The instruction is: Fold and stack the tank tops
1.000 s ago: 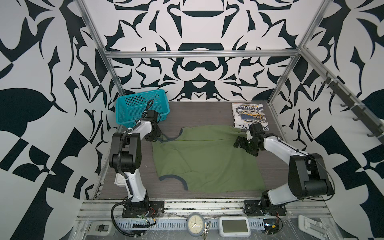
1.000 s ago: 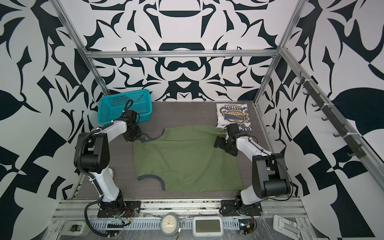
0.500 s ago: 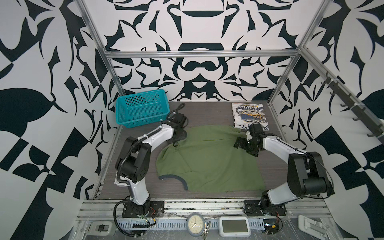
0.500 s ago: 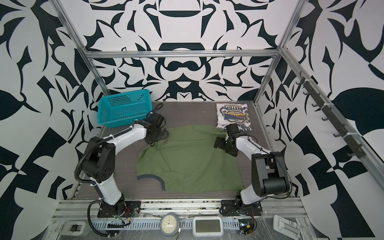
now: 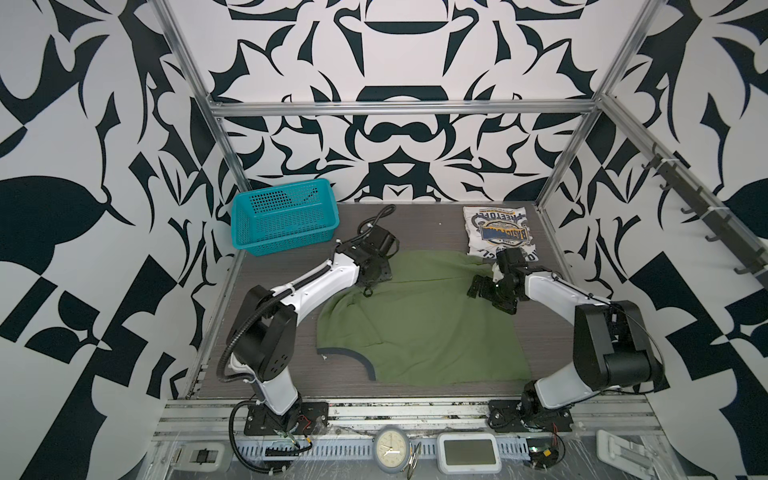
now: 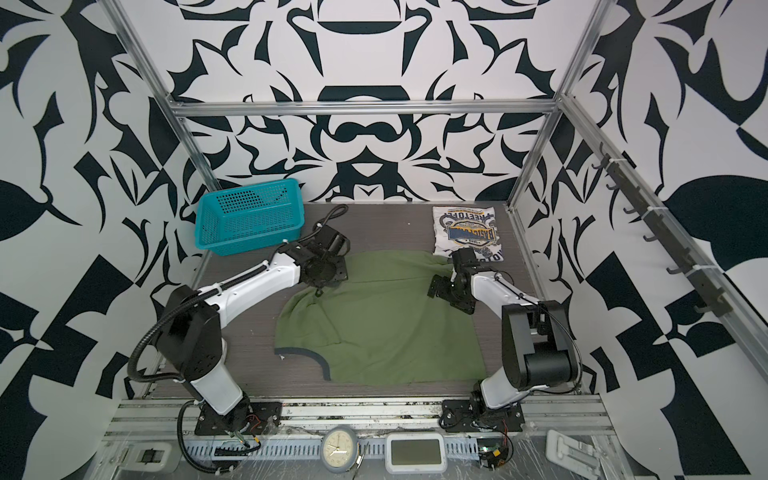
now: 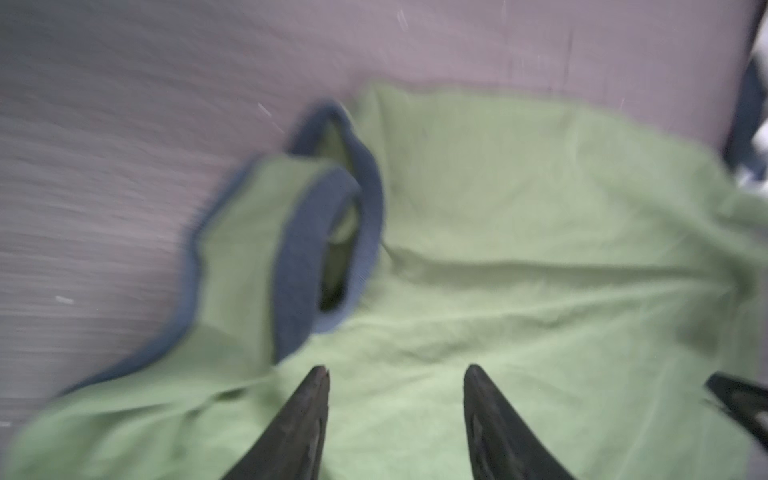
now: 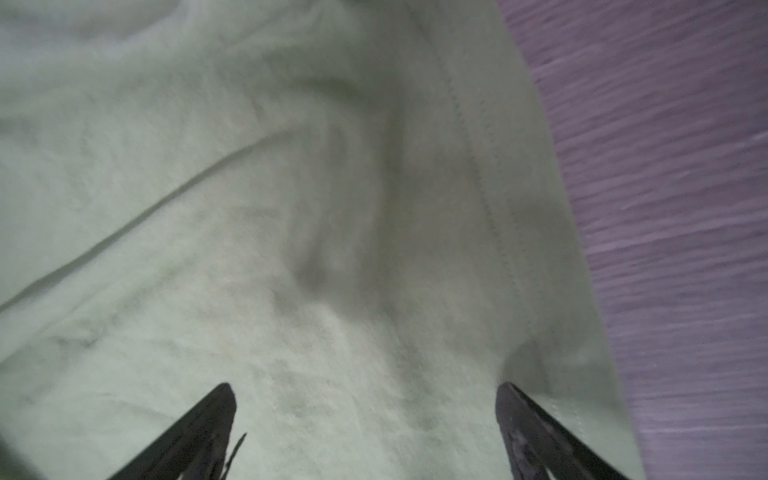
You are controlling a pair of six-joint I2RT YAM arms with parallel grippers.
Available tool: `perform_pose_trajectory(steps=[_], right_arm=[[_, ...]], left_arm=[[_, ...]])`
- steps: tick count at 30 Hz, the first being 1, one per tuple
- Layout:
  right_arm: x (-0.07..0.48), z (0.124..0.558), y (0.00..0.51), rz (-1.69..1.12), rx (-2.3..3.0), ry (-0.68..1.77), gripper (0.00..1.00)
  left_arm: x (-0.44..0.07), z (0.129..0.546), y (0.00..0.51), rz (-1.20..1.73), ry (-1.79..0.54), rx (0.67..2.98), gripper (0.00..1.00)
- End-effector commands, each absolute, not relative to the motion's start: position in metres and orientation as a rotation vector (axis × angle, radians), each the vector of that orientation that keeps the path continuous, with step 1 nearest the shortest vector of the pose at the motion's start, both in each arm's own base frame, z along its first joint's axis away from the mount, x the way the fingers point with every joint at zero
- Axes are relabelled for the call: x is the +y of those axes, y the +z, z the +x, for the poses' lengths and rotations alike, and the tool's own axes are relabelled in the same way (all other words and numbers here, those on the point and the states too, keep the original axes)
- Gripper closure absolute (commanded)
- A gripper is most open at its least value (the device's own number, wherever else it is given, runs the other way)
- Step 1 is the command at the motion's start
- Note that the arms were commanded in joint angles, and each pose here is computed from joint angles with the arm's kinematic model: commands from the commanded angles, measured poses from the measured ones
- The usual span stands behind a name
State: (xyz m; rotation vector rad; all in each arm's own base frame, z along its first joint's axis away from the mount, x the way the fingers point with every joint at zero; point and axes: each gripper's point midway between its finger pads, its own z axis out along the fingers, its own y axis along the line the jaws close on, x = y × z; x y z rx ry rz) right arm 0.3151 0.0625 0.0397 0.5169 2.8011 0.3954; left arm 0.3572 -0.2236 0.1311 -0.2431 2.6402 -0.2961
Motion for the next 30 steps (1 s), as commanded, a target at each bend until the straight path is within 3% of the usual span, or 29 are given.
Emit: perform_pose_trajectory(steps=[1, 10, 18, 25, 30], right_arm=[[0.063, 0.323, 0.051, 0.482, 2.77, 0.391, 0.0], [0.063, 0.323, 0.05, 0.48, 2.771, 0.386, 0.0], [0.062, 0.323, 0.05, 0.477, 2.775, 0.378, 0.01], [0.062, 0.324, 0.05, 0.478, 2.776, 0.377, 0.0], [0.062, 0.323, 0.049, 0.48, 2.779, 0.374, 0.0]], left_arm=[[-0.193, 0.366, 0.127, -0.268, -0.281, 2.657, 0.45], [-0.12, 0.395, 0.089, -0.488, -0.282, 2.667, 0.48], [-0.148, 0.394, 0.069, -0.44, -0.477, 2.72, 0.53], [-0.167, 0.386, 0.057, -0.387, -0.463, 2.765, 0.54], [-0.173, 0.385, 0.061, -0.362, -0.457, 2.758, 0.63]])
